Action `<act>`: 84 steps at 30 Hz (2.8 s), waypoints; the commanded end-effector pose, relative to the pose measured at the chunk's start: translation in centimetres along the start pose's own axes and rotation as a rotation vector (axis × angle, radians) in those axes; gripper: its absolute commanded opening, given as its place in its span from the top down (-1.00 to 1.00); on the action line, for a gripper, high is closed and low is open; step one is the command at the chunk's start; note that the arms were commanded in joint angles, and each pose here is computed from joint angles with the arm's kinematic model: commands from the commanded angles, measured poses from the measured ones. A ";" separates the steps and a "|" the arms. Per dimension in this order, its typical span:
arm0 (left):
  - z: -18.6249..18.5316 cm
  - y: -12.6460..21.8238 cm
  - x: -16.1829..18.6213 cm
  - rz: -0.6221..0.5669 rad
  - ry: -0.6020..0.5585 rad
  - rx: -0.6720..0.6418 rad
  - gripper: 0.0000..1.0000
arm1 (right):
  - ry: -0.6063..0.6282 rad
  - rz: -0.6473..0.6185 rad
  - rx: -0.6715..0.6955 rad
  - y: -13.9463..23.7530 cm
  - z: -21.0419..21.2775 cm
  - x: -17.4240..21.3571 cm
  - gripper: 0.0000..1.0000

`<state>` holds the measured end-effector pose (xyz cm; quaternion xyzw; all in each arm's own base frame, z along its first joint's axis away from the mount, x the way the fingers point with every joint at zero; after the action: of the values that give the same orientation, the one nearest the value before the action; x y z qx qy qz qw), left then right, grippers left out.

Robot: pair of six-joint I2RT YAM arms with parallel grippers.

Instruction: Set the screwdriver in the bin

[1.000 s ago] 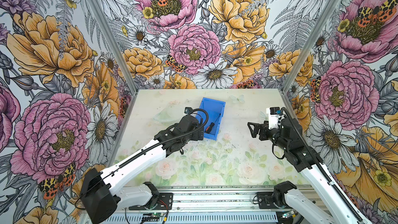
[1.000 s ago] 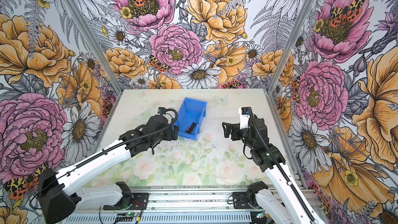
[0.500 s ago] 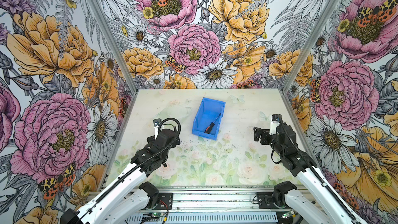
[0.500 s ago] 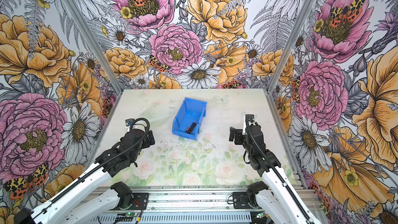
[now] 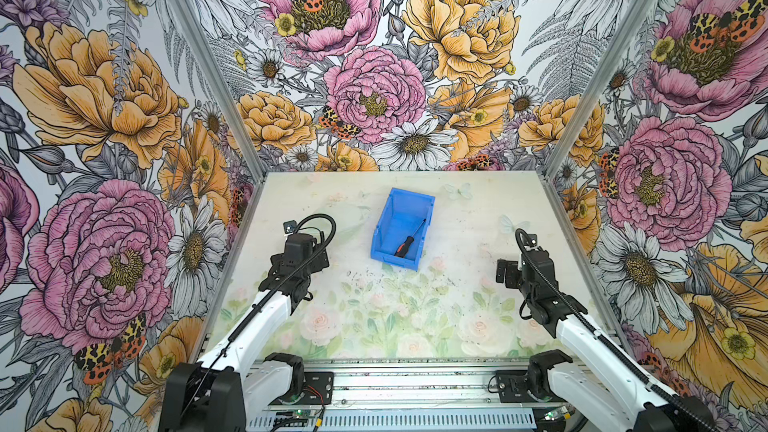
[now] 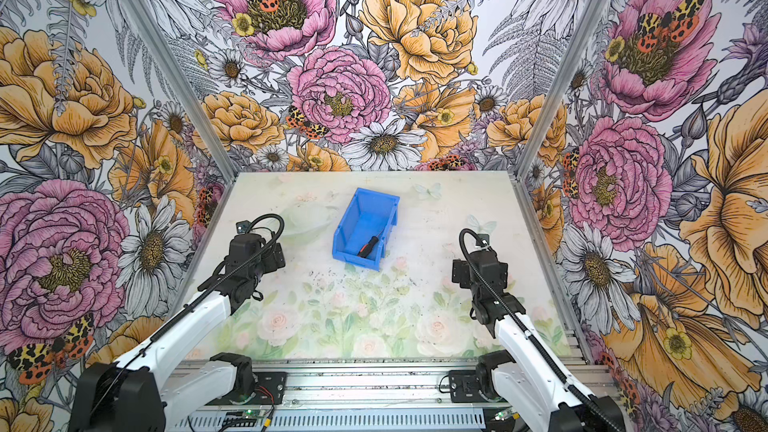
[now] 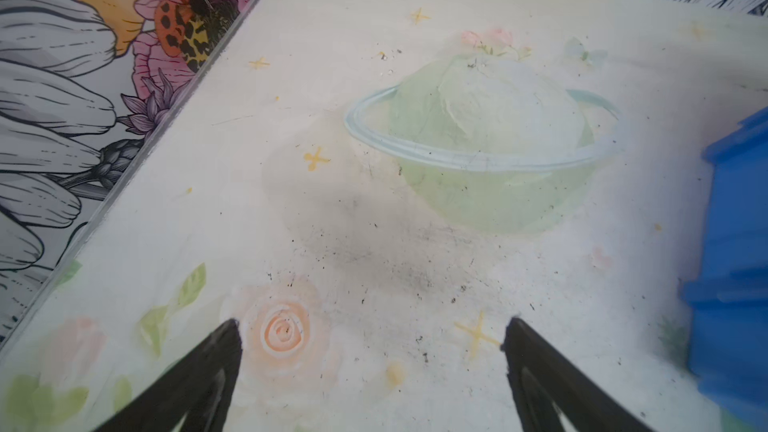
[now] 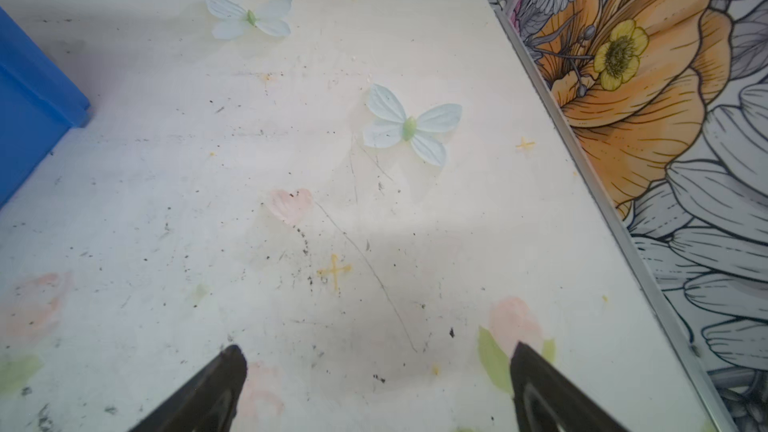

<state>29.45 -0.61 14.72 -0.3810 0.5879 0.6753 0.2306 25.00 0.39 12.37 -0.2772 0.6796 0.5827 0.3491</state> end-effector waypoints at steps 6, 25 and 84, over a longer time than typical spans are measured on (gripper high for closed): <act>-0.8 0.4 0.0 -0.136 -0.098 0.080 -0.97 | -0.047 -0.157 0.051 -1.2 -0.7 -2.3 -0.99; -2.7 -3.7 -3.4 -0.314 -0.077 0.168 -0.97 | -0.078 -0.188 0.062 -7.6 -0.7 -6.9 -0.99; 0.2 -6.7 -3.7 -0.446 -0.030 0.192 -0.97 | -0.021 -0.364 -0.147 -9.5 0.2 -7.0 -0.99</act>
<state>37.22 0.73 13.67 -0.4423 0.5919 0.5343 0.4105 35.80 -1.59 10.06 -0.3660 0.6037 0.5749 0.4135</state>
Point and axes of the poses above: each gripper's point midway between its finger pads, its own y axis back along the fingers, its own z axis along the line the jaws close on, x = y × z, the point moved 4 cm from there along y, back along the fingers, and after that the axes turned 1 degree about -y, right-handed, at the moved point
